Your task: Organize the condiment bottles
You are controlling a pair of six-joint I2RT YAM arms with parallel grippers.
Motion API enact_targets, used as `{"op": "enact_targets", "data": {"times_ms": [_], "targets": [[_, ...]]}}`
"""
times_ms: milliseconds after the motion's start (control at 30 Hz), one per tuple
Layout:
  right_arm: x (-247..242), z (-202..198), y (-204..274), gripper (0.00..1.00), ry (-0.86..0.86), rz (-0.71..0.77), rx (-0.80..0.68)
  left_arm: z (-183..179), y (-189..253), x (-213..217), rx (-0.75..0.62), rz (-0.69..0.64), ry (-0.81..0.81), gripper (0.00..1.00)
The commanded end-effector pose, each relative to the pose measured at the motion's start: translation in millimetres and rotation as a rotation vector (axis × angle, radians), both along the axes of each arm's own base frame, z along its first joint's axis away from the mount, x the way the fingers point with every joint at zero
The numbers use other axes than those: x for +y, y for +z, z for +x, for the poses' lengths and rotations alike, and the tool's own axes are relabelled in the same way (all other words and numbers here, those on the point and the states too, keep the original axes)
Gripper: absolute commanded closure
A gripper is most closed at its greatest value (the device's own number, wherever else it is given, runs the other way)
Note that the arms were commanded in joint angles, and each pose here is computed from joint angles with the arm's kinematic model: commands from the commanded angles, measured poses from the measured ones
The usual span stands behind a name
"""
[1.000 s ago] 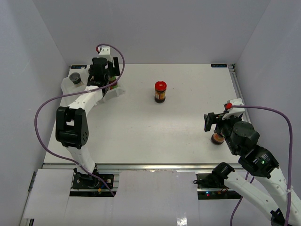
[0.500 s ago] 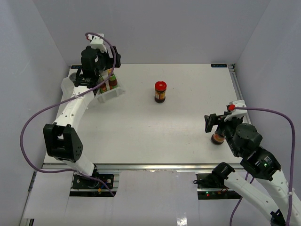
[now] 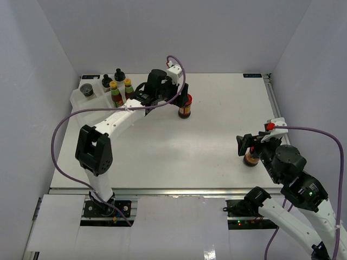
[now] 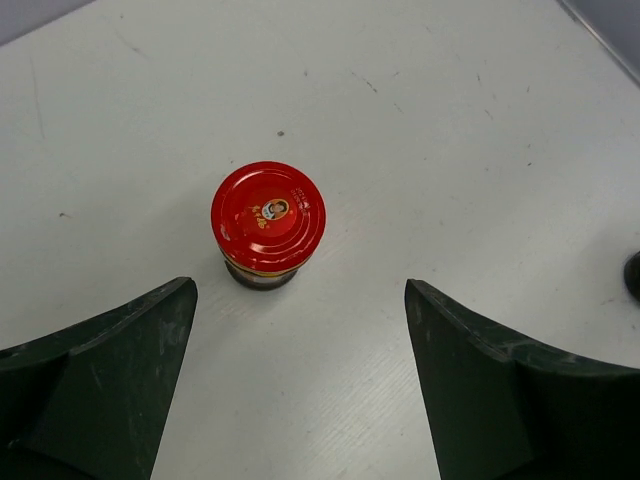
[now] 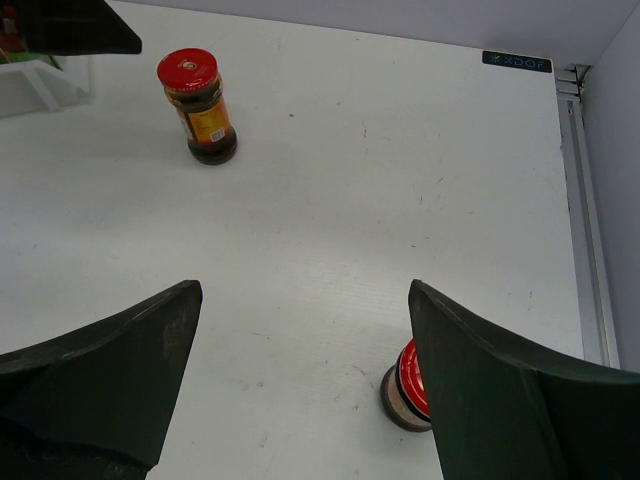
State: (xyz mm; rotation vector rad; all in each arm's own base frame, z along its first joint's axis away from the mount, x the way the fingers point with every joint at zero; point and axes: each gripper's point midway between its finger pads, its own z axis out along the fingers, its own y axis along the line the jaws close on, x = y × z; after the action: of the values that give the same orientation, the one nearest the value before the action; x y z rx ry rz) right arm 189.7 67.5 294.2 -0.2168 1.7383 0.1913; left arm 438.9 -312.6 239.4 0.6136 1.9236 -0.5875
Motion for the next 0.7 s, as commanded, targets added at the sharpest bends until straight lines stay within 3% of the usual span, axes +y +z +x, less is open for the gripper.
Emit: {"op": "enact_targets", "data": {"times_ms": [0,333,667], "targets": [[-4,-5,20,0.1,0.003,0.04,-0.044,7,-13,-16,0.031,0.049,-0.061,0.04],[-9,-7,25,0.1,-0.016,0.04,-0.055,23,-66,-40,0.099,0.12,-0.067,0.05],[-13,-7,26,0.1,-0.031,0.037,-0.066,40,-85,-48,0.083,0.159,-0.019,0.12]]}}
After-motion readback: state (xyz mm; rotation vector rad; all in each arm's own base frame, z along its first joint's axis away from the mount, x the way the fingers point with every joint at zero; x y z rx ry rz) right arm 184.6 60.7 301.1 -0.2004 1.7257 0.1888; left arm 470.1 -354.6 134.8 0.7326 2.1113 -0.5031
